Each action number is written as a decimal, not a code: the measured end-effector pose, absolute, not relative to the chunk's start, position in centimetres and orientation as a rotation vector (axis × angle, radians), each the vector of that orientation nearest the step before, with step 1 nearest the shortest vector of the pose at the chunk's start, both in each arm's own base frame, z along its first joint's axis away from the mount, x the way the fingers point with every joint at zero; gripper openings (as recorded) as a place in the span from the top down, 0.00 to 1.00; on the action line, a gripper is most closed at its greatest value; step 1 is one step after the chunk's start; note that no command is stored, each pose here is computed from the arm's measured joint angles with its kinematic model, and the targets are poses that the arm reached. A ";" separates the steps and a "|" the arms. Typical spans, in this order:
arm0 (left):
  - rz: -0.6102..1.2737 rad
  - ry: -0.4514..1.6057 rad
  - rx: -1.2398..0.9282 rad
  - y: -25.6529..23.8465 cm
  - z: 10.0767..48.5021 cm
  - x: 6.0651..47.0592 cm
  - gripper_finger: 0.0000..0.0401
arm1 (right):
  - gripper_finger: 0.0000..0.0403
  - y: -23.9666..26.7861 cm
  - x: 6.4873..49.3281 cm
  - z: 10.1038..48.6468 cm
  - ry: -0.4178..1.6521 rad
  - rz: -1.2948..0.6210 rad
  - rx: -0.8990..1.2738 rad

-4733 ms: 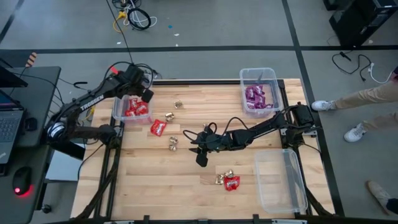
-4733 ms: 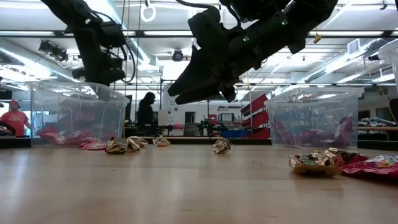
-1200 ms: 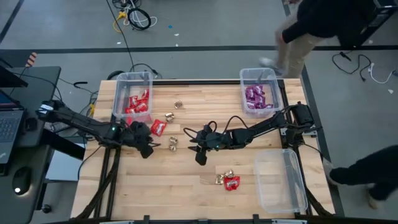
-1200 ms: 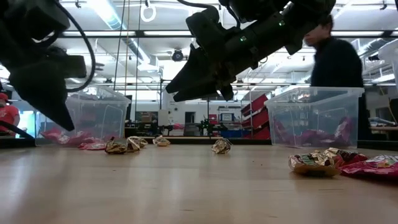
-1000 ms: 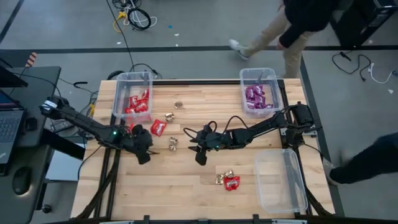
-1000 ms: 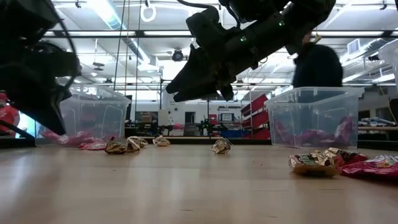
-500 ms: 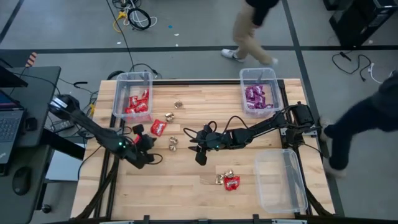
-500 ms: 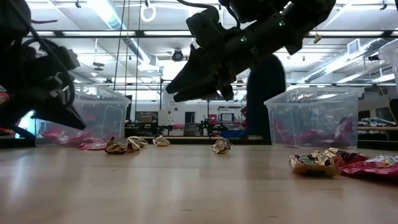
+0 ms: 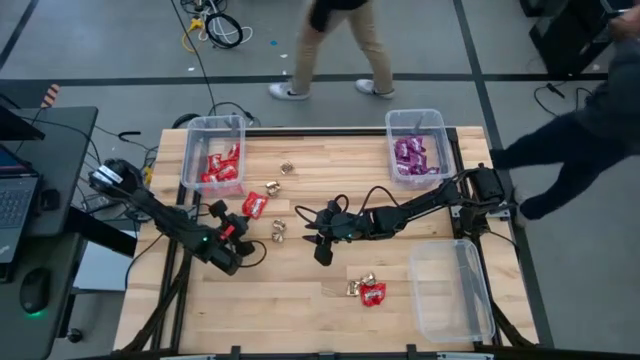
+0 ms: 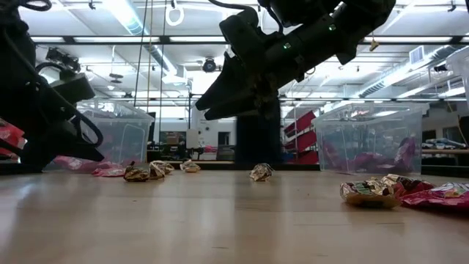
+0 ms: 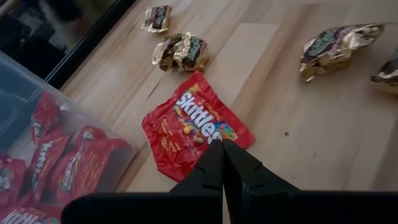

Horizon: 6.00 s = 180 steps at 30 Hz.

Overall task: Sort candy
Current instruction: Put the red candy into the top left transparent bin

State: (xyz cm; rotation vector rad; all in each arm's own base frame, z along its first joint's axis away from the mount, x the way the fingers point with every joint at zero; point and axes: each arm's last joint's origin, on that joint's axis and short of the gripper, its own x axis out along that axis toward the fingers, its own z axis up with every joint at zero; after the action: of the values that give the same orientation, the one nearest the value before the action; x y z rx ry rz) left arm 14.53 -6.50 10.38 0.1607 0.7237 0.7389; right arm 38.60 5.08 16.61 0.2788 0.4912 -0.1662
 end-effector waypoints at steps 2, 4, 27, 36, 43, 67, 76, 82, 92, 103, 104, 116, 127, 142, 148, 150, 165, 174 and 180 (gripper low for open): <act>0.750 0.720 0.173 -6.5 10.2 14.6 1.00 | 0.63 5.1 38.6 16.6 0.491 -0.166 0.279; 0.755 0.722 0.179 -6.5 9.9 14.7 1.00 | 0.63 5.1 38.6 16.6 0.491 -0.166 0.279; 0.805 0.635 -0.020 -7.0 8.7 15.5 1.00 | 0.63 5.1 38.6 16.6 0.489 -0.165 0.279; 0.893 0.605 -0.025 -5.8 8.8 16.1 1.00 | 0.63 5.1 38.6 16.6 0.490 -0.163 0.268; 0.921 0.665 -0.072 -4.9 8.6 16.3 1.00 | 0.63 5.1 38.6 16.6 0.489 -0.163 0.268; 0.540 1.060 -0.234 -8.3 12.2 16.7 1.00 | 0.63 5.3 38.6 16.6 0.492 -0.159 0.267; 0.383 1.147 -0.325 -8.7 14.2 16.4 1.00 | 0.63 5.3 38.6 16.6 0.491 -0.156 0.263; 0.371 1.127 -0.400 -8.7 14.9 16.3 1.00 | 0.63 5.3 38.6 16.6 0.491 -0.155 0.261; 0.502 1.023 -0.537 -7.8 15.7 16.3 1.00 | 0.63 5.3 38.6 16.6 0.490 -0.156 0.262; 0.691 1.078 -0.523 -6.5 15.3 15.2 0.88 | 0.63 5.4 38.6 16.6 0.490 -0.157 0.269; 0.692 1.076 -0.523 -6.5 15.3 15.3 0.86 | 0.63 5.4 38.6 16.6 0.490 -0.157 0.269; 0.728 1.073 -0.556 -6.3 14.7 14.9 0.66 | 0.63 5.4 38.6 16.6 0.490 -0.157 0.268; 0.710 1.051 -0.598 -6.2 13.2 14.5 0.63 | 0.63 5.4 38.6 16.6 0.490 -0.157 0.268; 0.702 1.056 -0.586 -6.1 13.0 14.4 0.72 | 0.63 5.4 38.6 16.6 0.490 -0.156 0.267; 0.675 1.074 -0.556 -6.1 12.9 14.4 0.91 | 0.63 5.4 38.6 16.6 0.490 -0.155 0.262; 0.664 1.079 -0.545 -6.2 12.9 14.4 0.97 | 0.63 5.4 38.6 16.6 0.490 -0.155 0.260; 0.489 1.041 -0.471 -7.6 17.5 17.2 1.00 | 0.63 5.4 38.6 16.6 0.491 -0.153 0.252; 0.458 0.970 -0.287 -9.0 23.4 18.0 1.00 | 0.63 5.3 38.5 16.6 0.498 -0.149 0.232; 0.631 0.926 -0.107 -8.0 28.1 16.8 1.00 | 0.63 5.2 38.6 16.6 0.497 -0.152 0.233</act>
State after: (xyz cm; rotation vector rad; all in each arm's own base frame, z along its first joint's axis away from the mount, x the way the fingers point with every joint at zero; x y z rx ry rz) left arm 16.83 -8.05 28.14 -0.1068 0.9261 0.6306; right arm 38.57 5.20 16.58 0.2325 0.4974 -0.1522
